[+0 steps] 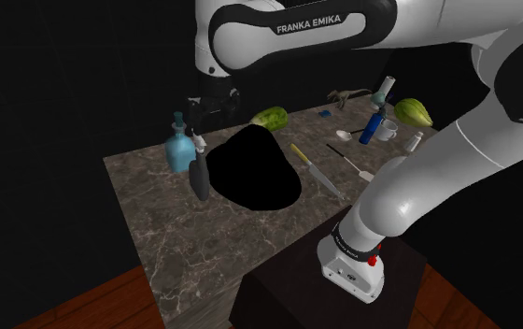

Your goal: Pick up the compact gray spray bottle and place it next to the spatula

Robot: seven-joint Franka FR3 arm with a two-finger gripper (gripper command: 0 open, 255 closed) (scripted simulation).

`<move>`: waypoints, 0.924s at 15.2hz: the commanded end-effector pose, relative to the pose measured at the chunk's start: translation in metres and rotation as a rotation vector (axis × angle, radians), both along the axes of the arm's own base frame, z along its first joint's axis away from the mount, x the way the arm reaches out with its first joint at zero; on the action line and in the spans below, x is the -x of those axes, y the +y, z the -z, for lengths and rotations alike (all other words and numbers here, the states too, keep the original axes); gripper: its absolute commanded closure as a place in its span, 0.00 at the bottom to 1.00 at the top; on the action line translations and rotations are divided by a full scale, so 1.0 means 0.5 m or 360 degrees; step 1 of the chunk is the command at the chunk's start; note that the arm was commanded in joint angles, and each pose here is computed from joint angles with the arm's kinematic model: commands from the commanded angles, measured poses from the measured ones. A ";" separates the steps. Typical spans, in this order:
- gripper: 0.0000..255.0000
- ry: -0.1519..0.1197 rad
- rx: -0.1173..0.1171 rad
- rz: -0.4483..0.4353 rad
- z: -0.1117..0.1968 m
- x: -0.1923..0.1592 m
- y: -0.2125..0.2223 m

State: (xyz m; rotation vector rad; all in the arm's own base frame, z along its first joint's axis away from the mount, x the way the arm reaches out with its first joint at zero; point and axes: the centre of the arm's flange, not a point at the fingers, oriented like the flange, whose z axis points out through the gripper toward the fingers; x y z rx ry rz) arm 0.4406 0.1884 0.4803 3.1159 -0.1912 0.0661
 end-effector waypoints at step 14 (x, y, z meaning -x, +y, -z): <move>0.00 0.0010 -0.0011 0.0010 0.112 -0.035 0.043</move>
